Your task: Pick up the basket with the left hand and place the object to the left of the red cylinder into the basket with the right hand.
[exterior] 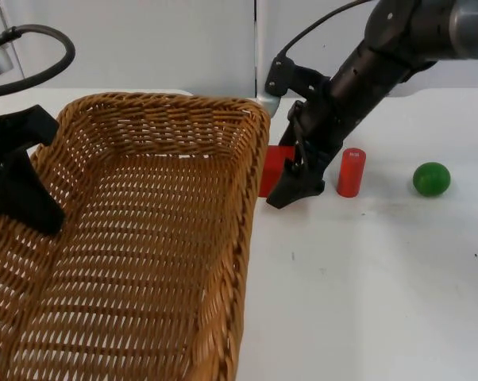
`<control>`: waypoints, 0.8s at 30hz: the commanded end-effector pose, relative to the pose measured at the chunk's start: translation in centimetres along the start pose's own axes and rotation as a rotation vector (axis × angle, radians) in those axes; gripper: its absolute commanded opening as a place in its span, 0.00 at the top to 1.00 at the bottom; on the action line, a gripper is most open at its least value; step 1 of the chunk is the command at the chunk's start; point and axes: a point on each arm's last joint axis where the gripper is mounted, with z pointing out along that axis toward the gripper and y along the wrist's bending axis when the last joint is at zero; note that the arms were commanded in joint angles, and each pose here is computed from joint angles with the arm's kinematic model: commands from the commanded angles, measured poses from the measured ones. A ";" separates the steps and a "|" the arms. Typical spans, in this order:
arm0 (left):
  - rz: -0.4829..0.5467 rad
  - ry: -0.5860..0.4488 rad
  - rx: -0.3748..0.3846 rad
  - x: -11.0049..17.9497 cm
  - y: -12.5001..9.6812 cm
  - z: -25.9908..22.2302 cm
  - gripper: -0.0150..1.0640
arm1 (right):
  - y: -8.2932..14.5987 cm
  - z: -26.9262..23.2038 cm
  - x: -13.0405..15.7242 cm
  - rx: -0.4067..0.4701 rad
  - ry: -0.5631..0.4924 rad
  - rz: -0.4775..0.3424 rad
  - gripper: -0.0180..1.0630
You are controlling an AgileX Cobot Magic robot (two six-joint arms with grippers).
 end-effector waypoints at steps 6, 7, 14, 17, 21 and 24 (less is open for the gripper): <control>-0.013 -0.021 0.030 -0.2 -0.5 -0.4 0.99 | 0.0 -0.1 -0.2 0.006 0.003 -0.006 0.21; -0.013 -0.021 0.030 -0.2 -0.5 -0.4 0.99 | 0.0 -0.1 -0.2 0.008 0.002 -0.006 0.25; -0.012 -0.020 0.028 -0.2 -0.5 -0.4 0.99 | -0.5 -0.4 -0.2 0.062 0.023 -0.031 0.67; -0.012 -0.020 0.028 -0.2 -0.5 -0.4 0.99 | -0.7 -1.7 -0.9 0.081 0.010 -0.042 0.95; -0.008 -0.017 0.024 -0.2 -0.4 -0.4 0.99 | -0.8 -3.7 -2.1 0.110 -0.013 -0.050 0.98; -0.008 -0.014 0.026 -0.2 -0.4 -0.4 0.99 | -0.6 -6.2 -3.4 0.124 -0.034 -0.063 0.98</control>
